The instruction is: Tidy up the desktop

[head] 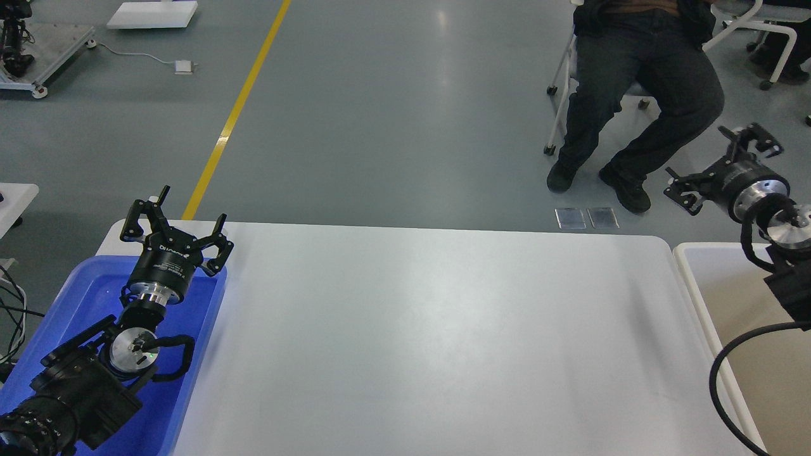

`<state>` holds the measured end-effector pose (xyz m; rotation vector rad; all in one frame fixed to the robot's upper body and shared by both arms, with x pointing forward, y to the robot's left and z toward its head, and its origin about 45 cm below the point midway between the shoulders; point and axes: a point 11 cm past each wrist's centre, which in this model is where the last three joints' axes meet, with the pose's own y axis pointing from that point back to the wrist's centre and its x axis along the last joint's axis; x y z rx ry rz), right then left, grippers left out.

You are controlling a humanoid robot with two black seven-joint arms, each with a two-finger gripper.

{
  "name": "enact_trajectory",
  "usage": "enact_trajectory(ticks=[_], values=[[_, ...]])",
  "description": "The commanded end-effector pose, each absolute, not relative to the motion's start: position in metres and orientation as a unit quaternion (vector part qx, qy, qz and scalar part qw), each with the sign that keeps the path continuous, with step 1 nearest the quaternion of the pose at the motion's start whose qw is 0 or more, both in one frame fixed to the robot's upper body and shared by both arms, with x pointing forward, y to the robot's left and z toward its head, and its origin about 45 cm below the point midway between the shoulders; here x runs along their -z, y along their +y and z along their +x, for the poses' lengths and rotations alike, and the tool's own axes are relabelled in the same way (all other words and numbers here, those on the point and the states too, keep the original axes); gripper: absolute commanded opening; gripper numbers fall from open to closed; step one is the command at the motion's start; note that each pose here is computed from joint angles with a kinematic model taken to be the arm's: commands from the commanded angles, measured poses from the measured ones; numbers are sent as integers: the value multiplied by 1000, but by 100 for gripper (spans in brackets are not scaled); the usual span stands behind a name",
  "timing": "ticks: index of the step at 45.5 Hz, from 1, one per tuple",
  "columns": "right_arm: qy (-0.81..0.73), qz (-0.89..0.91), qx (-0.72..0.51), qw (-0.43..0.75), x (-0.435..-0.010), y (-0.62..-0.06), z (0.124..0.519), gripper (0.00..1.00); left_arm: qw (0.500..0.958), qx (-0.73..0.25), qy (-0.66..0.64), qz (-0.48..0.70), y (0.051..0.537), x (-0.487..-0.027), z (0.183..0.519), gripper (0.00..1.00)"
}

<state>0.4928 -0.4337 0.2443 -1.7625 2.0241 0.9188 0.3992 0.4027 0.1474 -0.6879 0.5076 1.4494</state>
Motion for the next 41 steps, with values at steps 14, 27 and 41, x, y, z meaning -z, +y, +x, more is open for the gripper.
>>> enact_trajectory(ticks=[14,27,41], values=[[495,-732,-389,260,-233,-262,508,100,667,-642,225,-305,403,-147,399,100],[468,-707,-445,288,-187,-227,485,100,667,-642,225,-305,403,-147,399,100],[476,-685,-467,292,-147,-240,458,100,667,-642,225,-305,403,-147,399,100]])
